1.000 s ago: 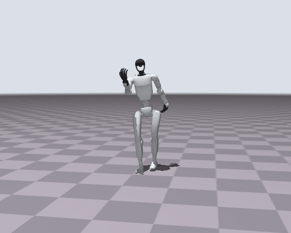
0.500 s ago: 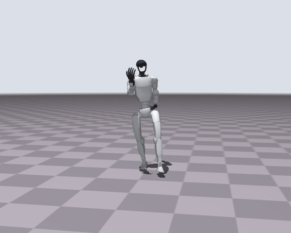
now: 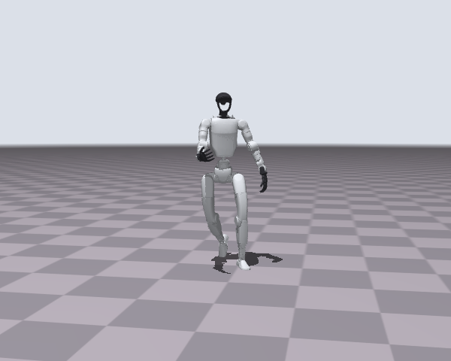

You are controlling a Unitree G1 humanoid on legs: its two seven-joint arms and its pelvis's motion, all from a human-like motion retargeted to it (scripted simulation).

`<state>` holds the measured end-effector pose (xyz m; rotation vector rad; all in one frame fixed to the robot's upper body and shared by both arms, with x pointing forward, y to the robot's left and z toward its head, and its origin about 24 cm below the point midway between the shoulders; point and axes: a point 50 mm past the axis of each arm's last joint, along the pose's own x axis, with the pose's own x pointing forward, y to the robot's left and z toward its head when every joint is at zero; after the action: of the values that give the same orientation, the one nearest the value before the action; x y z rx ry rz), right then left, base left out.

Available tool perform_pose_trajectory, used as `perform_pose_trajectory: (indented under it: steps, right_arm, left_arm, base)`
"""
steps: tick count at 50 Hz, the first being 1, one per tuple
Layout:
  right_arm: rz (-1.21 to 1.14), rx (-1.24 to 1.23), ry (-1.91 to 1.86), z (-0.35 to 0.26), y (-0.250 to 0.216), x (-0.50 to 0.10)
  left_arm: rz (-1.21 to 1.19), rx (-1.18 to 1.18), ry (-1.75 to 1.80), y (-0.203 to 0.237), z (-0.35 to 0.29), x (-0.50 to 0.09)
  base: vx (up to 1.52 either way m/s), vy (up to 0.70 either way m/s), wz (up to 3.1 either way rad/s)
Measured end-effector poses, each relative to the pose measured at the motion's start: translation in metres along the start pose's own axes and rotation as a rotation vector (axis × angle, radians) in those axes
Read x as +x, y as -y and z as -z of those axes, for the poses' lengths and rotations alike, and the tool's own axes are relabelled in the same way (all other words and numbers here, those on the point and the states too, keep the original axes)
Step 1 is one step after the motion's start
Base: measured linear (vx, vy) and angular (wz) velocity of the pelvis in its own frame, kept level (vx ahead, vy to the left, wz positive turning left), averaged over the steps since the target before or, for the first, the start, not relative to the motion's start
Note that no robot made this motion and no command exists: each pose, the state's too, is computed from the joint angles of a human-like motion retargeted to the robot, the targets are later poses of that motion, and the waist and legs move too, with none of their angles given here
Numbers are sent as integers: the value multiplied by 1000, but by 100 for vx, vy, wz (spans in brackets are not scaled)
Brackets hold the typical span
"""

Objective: Kungfu

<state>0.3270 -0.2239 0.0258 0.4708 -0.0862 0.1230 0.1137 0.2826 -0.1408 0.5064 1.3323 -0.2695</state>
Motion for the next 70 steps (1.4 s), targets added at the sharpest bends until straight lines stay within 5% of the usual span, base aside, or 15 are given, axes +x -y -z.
perform_pose_trajectory:
  steps: [6, 12, 20, 27, 32, 38, 46, 55, 63, 70]
  right_arm:
    - [499, -100, -940, 119, 68, -173]
    - [789, -123, -1587, 139, 53, -385]
    - [901, 119, -2027, 78, -48, -585]
    - [1337, 476, -2217, 21, -154, -660]
    - [1580, 645, -2013, 36, -174, -654]
    - [1606, 688, -1777, 65, -142, -629]
    - [1389, 249, -1169, 72, 41, -519]
    - [1108, -191, -526, -71, 173, -383]
    - [721, -302, -202, -172, 184, -279]
    - [162, -309, -280, -171, 147, -165]
  left_arm:
    - [-274, 429, 639, -69, -195, -61]
    - [-659, 841, 1348, -79, -328, -218]
    - [-1317, 1295, 2005, -50, -333, -436]
    - [-1649, 1503, 2108, -28, -307, -507]
    - [-1840, 1556, 2181, -28, -293, -518]
    - [-1910, 1501, 2090, -39, -299, -510]
    - [-1826, 1371, 1973, -66, -311, -476]
    - [-1405, 1118, 1809, -97, -312, -368]
    - [-938, 794, 1622, -82, -286, -235]
    - [-833, 459, 1322, -27, -240, -119]
  base:
    - [57, -1, 142]
    - [46, -22, 86]
    - [26, -35, 43]
    - [21, -42, 24]
    - [23, -59, 45]
    - [25, -71, 71]
    - [5, -53, 126]
    - [-15, -44, 149]
    - [-31, -49, 185]
    - [-28, -23, 190]
